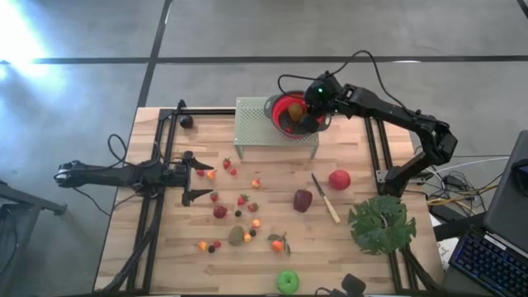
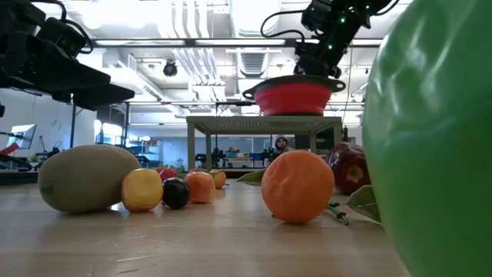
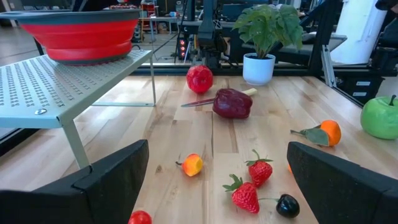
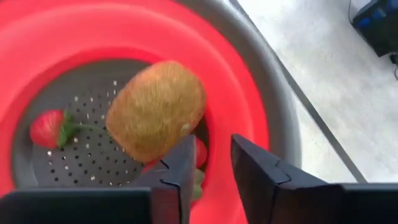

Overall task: Pick & Place Fruit
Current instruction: Put the green apple into the black strainer bowl on the shelf

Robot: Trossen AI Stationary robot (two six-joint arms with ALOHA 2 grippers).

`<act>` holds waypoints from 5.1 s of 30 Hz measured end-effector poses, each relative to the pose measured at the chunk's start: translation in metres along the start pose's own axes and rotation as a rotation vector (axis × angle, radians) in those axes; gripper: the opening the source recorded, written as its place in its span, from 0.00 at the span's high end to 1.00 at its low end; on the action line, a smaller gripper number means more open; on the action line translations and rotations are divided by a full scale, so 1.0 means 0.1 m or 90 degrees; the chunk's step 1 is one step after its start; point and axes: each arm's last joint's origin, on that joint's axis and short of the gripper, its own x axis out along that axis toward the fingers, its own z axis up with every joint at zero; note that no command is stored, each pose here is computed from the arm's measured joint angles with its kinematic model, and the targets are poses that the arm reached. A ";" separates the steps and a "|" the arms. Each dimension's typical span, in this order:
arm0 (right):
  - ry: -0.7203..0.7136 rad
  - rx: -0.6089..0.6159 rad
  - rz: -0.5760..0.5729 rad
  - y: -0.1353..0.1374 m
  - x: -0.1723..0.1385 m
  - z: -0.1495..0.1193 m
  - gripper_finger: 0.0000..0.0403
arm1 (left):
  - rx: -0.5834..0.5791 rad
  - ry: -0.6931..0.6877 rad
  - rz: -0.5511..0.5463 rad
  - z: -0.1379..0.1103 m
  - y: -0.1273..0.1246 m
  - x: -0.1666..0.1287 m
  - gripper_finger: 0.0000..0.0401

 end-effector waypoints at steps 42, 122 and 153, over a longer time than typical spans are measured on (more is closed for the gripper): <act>-0.093 -0.329 0.325 2.19 -1.06 -0.32 0.98 | 0.000 0.000 0.000 0.00 0.00 0.00 0.03; -0.047 -0.406 0.679 4.23 -0.90 -1.70 0.82 | 0.000 0.002 0.000 0.00 0.00 0.00 0.03; -0.129 -0.423 0.575 3.36 -1.34 -1.05 0.98 | 0.000 0.002 0.000 0.00 0.00 0.00 0.03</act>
